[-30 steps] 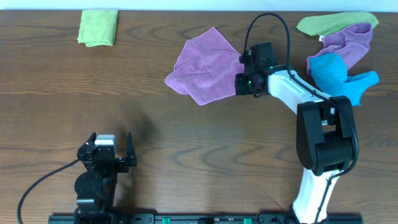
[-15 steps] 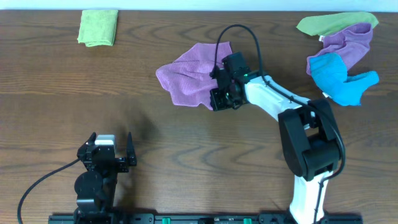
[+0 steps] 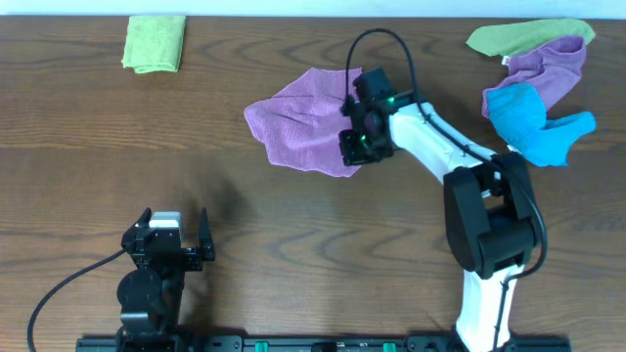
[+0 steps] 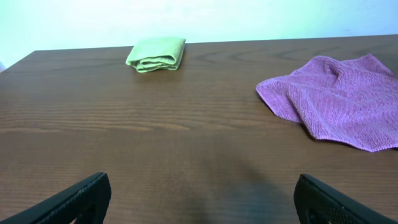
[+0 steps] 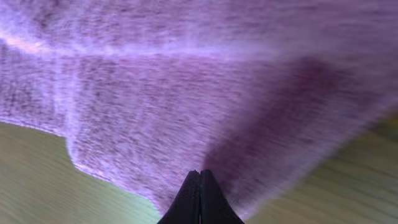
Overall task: Fold the cloth
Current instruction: 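Lower the cloth onto the table center with the right gripper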
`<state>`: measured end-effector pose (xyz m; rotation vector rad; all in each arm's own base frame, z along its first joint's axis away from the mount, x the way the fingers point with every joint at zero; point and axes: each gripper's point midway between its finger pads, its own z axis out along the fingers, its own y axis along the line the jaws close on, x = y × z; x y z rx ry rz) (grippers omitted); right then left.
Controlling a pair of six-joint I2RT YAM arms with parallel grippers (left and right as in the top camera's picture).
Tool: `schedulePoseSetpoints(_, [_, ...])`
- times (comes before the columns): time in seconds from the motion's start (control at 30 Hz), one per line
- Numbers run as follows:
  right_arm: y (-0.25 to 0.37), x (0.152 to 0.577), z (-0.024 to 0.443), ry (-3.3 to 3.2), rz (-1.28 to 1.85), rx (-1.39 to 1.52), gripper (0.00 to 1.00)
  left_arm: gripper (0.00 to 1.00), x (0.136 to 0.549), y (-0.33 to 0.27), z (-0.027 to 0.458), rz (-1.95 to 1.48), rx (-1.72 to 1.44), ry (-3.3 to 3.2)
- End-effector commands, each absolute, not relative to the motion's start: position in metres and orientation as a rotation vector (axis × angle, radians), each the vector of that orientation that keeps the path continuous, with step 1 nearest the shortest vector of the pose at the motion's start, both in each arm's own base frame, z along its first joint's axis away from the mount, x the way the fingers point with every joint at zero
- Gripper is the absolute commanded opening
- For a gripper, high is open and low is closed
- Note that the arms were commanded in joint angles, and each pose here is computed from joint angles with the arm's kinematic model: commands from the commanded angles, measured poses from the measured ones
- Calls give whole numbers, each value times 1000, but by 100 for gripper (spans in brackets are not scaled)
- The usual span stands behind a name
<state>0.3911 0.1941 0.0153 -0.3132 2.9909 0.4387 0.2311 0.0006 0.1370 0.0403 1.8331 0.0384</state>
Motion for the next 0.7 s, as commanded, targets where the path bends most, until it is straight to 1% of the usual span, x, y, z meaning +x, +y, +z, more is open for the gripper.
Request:
schedulePoseSetpoints(0.0, [183, 402, 20, 2985, 365, -300, 1, 95, 231, 1, 125, 53, 60, 1859])
schedulePoseSetpoints(0.17, [170, 397, 18, 3019, 266, -290, 1, 95, 231, 1, 125, 53, 60, 1859])
schedulePoseSetpoints(0.67, [179, 401, 8, 2985, 271, -428, 1, 95, 231, 1, 125, 53, 60, 1859])
